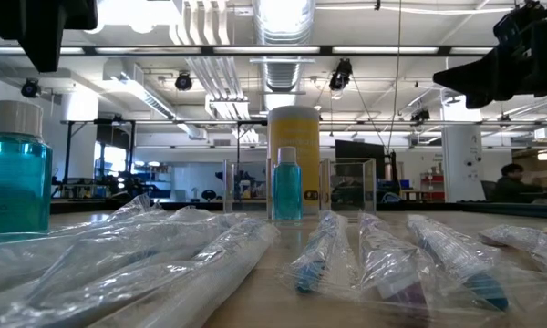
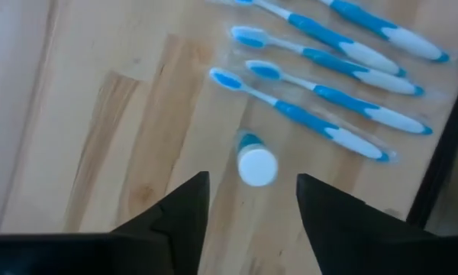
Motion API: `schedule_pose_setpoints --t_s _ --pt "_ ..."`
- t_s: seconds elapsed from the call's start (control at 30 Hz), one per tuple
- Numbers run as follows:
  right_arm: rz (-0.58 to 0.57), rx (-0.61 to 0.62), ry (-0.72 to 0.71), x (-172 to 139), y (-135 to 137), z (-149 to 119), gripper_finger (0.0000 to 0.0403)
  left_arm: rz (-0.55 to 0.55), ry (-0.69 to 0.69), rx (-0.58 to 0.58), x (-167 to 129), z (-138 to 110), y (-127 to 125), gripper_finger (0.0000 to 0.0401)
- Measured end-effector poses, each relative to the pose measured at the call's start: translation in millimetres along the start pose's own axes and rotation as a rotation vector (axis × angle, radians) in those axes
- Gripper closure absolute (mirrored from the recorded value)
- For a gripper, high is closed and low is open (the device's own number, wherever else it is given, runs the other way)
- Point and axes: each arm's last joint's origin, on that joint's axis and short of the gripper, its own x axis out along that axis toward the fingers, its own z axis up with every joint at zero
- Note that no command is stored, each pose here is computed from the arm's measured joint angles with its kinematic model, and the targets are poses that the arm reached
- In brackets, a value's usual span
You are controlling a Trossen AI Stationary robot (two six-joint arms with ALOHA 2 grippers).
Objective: Pick & Place toothbrushing station
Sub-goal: Put the blue mouthwash into the transparent organizer
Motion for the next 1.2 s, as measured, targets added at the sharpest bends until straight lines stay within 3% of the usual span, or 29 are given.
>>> schedule_pose_setpoints --t_s 0.27,0.67,1.2 --pt "-0.002 0.002 -0.023 0.0 -0.1 2.2 0.0394 -0.007 0.023 -0.086 5.6 6.1 5.0 0.0168" --pt "-0.001 0.003 -0.026 0.0 -0.2 2.6 0.0394 -0.072 0.056 -0.102 21.0 5.4 6.3 0.0167" --pt "-0.002 0.009 -0.046 -0.1 -0.2 4.5 0.0394 -0.067 0.059 -0.104 41.9 2.5 15.3 0.0167"
